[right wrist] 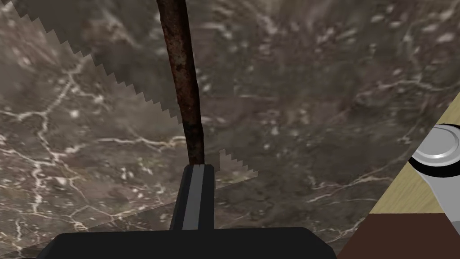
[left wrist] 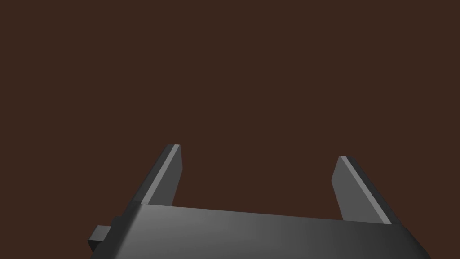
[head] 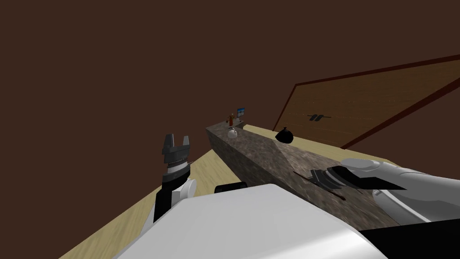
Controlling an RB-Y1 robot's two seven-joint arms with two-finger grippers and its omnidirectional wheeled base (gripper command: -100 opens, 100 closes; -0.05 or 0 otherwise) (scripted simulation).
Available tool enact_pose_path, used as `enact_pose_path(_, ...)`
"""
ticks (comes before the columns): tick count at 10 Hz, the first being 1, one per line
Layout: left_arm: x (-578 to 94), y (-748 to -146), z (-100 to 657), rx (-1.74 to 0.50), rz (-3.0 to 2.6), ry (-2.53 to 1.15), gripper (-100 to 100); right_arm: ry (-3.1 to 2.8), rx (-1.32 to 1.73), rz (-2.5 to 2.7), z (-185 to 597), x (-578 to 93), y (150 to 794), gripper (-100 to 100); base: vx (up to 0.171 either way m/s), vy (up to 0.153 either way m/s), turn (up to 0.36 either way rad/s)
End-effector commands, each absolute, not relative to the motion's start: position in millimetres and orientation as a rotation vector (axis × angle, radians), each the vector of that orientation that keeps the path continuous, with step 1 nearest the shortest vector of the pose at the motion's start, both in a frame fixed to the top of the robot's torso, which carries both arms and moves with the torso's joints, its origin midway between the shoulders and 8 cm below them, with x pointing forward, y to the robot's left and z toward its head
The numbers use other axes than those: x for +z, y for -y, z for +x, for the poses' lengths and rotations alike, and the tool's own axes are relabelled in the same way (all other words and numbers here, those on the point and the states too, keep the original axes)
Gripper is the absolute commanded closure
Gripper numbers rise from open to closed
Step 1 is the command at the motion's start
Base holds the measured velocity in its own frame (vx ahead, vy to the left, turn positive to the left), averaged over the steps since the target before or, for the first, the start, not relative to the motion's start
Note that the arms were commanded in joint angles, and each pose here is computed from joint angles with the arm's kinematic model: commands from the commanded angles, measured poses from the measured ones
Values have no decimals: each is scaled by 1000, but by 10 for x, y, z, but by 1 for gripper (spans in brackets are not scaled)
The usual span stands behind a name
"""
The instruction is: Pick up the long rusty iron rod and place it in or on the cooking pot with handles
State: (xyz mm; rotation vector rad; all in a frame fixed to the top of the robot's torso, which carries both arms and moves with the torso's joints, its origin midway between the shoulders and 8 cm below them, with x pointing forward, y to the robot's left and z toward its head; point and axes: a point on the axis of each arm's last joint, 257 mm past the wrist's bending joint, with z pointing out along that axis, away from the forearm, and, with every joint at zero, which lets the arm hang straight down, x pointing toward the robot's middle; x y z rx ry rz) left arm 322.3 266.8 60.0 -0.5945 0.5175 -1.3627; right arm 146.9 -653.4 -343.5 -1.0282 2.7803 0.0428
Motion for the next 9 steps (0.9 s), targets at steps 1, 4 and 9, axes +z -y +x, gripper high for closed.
enact_pose_path(1, 600, -2668, 3223, -1363, -594, -517, 0, -2776, 34, -1039, 1515, -3282, 6590, -100, -29, 8, 81)
enact_pose_path(4, 601, -2668, 3224, -1363, -594, -517, 0, -2771, 93, -961, 1554, -3203, 6506, -100, -121, -37, 86)
enact_pose_path(9, 600, -2668, 3224, -1363, -594, -518, 0, -2785, 167, -867, 1518, -3230, 6381, -100, -98, -140, 88)
